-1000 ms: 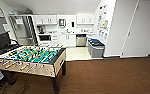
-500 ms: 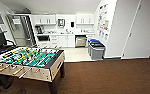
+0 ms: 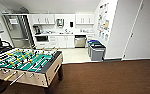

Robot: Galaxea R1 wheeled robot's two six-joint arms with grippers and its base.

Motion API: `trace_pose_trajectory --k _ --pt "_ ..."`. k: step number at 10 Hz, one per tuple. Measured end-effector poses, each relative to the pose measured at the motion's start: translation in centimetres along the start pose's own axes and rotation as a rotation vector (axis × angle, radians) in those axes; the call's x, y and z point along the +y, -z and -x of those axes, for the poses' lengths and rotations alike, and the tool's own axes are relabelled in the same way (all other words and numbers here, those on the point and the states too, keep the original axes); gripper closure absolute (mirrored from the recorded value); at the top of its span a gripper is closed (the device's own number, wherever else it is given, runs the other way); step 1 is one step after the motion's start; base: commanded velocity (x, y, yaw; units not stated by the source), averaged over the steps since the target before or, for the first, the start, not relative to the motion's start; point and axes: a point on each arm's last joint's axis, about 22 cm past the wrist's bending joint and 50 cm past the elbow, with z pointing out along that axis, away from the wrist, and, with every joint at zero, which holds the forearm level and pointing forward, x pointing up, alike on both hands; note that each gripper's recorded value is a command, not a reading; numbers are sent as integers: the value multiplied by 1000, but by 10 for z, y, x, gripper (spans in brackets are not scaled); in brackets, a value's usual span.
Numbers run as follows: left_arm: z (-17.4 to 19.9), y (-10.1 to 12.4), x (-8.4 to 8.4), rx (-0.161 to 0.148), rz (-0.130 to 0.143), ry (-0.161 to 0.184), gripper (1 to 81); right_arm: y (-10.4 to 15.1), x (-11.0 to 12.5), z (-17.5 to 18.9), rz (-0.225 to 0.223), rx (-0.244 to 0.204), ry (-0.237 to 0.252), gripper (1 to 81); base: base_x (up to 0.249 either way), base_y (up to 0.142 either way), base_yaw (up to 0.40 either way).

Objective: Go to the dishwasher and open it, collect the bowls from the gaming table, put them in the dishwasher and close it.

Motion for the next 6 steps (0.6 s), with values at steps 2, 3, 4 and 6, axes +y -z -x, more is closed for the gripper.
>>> trace_pose_trajectory --k 2,3,4,6 --pt "0 0 1 0 1 0 811 0 0 0 1 -1 -1 811 209 -35 0" --pt "0 0 0 0 1 0 811 0 1 0 1 1 0 811 209 0 0" --pt "-2 0 1 2 1 -1 811 0 1 0 2 0 0 811 209 0 0" --pt "1 1 -4 -2 -6 0 811 -1 -1 1 -2 0 0 811 225 0 0"
